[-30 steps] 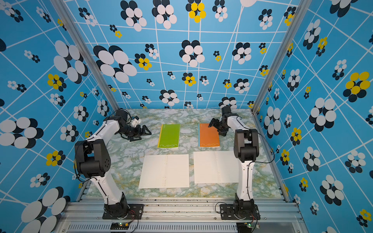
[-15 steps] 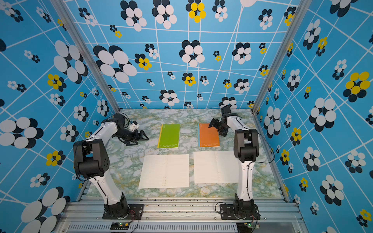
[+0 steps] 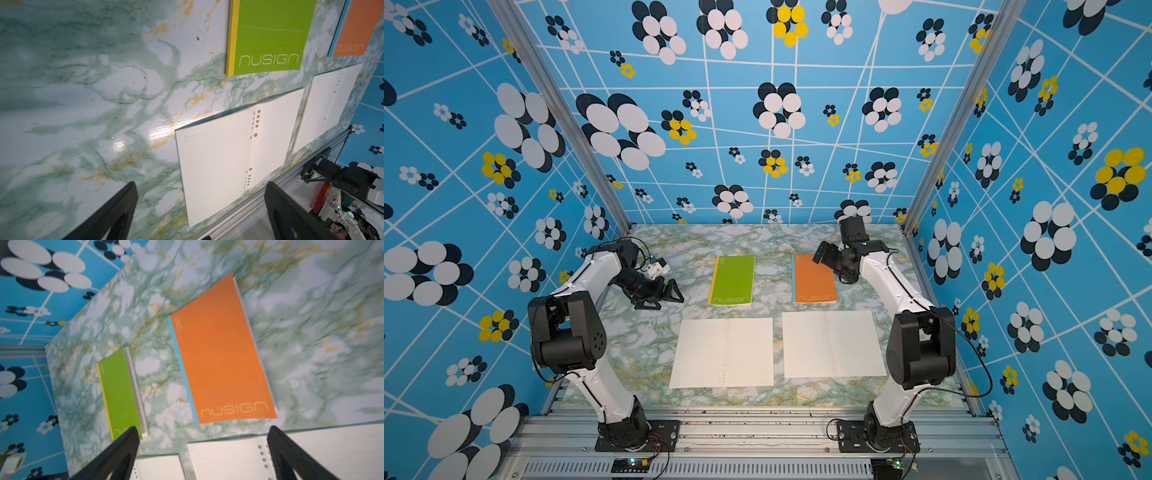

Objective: Close the notebook
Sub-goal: Close the notebook at the center of the board.

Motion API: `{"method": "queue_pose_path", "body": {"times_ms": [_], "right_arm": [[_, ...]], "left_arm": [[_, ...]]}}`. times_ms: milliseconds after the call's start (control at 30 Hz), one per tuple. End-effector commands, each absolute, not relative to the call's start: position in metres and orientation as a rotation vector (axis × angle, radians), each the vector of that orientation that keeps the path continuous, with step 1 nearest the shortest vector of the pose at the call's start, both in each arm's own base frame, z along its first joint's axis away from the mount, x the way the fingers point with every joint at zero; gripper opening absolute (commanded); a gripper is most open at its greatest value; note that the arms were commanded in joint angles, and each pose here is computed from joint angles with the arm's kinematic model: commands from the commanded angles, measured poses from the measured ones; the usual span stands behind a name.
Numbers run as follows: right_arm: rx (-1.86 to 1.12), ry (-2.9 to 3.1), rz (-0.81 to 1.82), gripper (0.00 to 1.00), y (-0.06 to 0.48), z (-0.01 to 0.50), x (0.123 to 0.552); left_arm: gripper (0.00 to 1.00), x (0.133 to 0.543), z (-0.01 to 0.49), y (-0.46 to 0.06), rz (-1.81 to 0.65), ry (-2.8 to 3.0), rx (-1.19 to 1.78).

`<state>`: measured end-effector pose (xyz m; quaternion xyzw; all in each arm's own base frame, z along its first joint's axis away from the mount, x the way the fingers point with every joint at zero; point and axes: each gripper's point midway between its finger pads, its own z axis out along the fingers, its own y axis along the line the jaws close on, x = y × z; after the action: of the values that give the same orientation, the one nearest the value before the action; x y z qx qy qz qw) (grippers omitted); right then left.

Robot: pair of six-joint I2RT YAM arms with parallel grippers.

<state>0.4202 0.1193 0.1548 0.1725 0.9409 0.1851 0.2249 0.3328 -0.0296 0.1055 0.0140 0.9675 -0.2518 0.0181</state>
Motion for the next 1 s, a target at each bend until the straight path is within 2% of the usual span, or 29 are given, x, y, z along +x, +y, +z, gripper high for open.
{"method": "queue_pose_path", "body": {"times_ms": [0,200,567,967], "right_arm": [[0.415,2.708,0.606,0.99,0.166,0.131,0.381],[0.252,2.770,0.666,0.99,0.225,0.131,0.327],[0.184,2.881,0.700,0.99,0.271,0.089,0.260],[0.165,2.971,0.693,0.99,0.287,0.047,0.231]], "left_arm": [[0.98,0.306,0.112,-0.030,-0.789,3.082,0.102],[0.98,0.280,0.103,-0.034,-0.787,3.209,0.207],[0.98,0.246,0.073,-0.045,-0.728,3.397,0.341],[0.99,0.241,0.055,-0.056,-0.733,3.450,0.331]]}}
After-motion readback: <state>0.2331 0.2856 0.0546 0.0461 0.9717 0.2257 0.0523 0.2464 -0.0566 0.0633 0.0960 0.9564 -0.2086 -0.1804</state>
